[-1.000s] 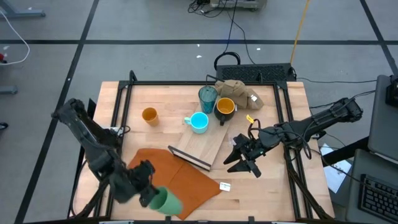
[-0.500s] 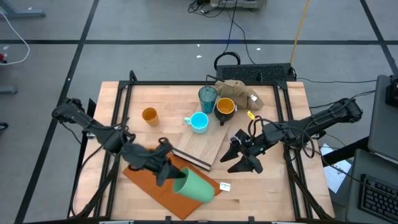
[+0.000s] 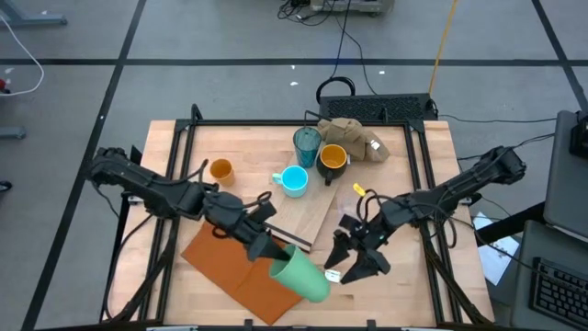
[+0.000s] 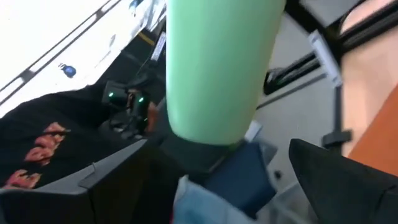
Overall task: Stack small to large cups/mugs on shelf
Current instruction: Put the light green cup on the shelf
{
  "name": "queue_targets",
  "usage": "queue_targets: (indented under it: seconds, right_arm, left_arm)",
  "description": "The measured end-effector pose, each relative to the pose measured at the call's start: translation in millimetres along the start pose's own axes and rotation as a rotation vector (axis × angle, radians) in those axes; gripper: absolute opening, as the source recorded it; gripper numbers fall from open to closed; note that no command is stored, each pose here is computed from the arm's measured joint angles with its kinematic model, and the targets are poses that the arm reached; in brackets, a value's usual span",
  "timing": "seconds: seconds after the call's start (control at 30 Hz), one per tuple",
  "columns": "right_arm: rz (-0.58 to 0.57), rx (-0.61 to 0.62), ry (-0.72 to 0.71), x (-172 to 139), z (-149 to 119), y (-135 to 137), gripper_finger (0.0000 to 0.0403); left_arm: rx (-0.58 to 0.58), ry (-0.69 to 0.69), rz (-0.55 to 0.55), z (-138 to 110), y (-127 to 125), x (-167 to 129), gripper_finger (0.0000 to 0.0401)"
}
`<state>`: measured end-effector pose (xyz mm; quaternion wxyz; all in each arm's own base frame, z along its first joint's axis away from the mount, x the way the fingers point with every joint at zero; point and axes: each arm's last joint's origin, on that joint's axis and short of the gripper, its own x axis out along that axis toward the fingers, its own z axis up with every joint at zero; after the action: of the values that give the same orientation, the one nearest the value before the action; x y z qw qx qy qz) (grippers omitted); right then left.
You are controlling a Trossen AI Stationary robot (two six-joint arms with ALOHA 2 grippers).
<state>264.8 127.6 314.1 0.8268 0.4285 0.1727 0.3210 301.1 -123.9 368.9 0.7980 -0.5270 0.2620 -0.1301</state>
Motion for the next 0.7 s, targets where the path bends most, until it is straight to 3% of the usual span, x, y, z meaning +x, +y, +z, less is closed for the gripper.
queue_targets:
  seconds: [0.27,0.47,0.7]
  right_arm:
    - [0.191,0.046,0.068,11,2,-1,0.0373]
    - [0.181,0.062,0.097,11,2,-5,0.0373]
    - [0.19,0.088,0.11,10,5,-6,0.0373]
  left_arm:
    - [-0.037,0.075,-0.062,4,5,16,0.0001]
    - [-0.036,0.056,-0.121,8,1,17,0.0001]
    - [-0.077,0.068,-0.117,7,3,19,0.0001]
